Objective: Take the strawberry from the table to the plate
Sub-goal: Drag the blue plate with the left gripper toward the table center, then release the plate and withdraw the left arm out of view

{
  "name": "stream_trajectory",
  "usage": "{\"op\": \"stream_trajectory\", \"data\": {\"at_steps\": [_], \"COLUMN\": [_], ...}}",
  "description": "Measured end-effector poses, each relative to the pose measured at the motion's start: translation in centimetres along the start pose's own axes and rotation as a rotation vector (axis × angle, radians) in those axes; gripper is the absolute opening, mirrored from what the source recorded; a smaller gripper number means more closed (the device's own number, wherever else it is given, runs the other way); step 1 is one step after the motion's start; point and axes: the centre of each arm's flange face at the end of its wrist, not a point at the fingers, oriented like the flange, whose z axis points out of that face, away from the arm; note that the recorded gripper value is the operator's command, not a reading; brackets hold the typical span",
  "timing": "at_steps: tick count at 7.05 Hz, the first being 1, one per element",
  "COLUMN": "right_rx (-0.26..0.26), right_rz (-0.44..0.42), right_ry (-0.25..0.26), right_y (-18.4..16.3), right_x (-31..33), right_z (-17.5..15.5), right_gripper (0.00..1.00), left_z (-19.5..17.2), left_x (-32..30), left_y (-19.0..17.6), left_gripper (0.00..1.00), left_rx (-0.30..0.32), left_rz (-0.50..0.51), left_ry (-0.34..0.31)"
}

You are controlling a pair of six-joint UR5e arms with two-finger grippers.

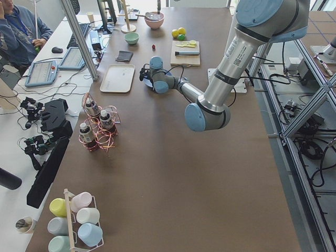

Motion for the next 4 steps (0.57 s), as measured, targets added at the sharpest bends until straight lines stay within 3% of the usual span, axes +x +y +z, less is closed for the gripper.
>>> {"op": "stream_trajectory", "data": {"at_steps": [1,4], "right_rx": [-0.002,-0.005], "right_rz": [0.000,-0.004], "right_ry": [0.001,0.001], "right_y": [0.0,-0.1], "right_x": [0.0,-0.3], "right_z": [0.1,0.3], "right_gripper": [1.00,1.00], "left_z": [0.1,-1.9], "left_x": [0.4,-1.4], "left_y": [0.2,-0.9], "left_gripper": [0.97,0.98], "left_rx": [0.000,0.021], "left_rz": [0.006,0.004], "left_ry": [0.004,0.002]}}
